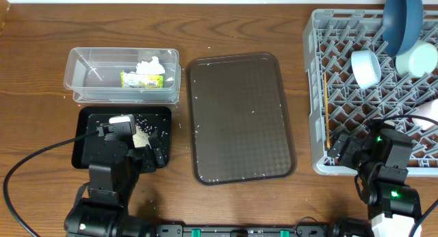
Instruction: Sort waste into correct bins and load items into the dishwasher rack
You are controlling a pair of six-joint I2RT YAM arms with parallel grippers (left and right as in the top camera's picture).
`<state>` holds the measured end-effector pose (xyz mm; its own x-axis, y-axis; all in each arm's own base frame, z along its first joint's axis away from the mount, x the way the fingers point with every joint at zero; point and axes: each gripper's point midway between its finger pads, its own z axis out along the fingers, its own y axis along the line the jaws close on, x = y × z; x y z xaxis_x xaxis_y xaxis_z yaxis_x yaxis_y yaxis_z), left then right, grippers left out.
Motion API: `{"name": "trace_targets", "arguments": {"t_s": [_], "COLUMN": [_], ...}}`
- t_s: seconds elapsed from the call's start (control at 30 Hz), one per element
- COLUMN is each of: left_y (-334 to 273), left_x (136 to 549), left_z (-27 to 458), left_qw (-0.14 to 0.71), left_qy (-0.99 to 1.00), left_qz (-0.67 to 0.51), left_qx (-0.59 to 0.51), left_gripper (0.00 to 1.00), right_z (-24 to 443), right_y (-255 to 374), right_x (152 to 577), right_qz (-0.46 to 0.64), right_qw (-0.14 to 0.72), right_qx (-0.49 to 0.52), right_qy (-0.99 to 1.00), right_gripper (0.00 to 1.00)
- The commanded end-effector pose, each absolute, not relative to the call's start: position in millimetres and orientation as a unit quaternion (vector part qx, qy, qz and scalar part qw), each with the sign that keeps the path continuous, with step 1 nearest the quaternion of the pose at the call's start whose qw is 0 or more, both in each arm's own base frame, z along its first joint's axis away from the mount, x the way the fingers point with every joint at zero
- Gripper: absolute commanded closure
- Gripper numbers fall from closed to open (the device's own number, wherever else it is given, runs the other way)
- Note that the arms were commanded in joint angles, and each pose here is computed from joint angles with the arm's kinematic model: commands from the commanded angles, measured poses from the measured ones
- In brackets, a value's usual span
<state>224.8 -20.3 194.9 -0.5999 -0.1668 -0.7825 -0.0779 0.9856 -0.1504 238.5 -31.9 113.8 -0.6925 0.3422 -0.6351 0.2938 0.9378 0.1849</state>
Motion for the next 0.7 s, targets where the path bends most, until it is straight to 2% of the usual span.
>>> {"name": "trace_targets", "arguments": {"t_s": [0.0, 0.17, 0.37, 0.67], "left_y": [-18.1, -18.1, -18.1, -18.1], "left_x": [225.2, 225.2, 225.2, 225.2], "left_z": [192.8, 192.8, 192.8, 192.8], "left_qw": [0.442, 0.442, 0.442, 0.442], "left_qy": [0.893, 0.893, 0.893, 0.893], "left_qz": [-0.043, -0.043, -0.043, -0.043], "left_qx": [-0.070, -0.070, -0.070, -0.070], "left_gripper": [0.10, 0.10, 0.10, 0.09], "right_z": [112.6, 117.9, 133.2, 136.0], "right_y": [-33.5, -31.3, -21.1, 11.9], "right_x": [236.1, 233.9, 231.9, 225.0], "right_qz": [0.033, 0.034, 0.045, 0.080], "right_qw": [0.349, 0.374, 0.441, 0.527], "right_qx": [0.181, 0.175, 0.149, 0.072], "right_qy": [0.919, 0.910, 0.884, 0.843], "right_gripper": [0.01, 0.01, 0.01, 0.01]}}
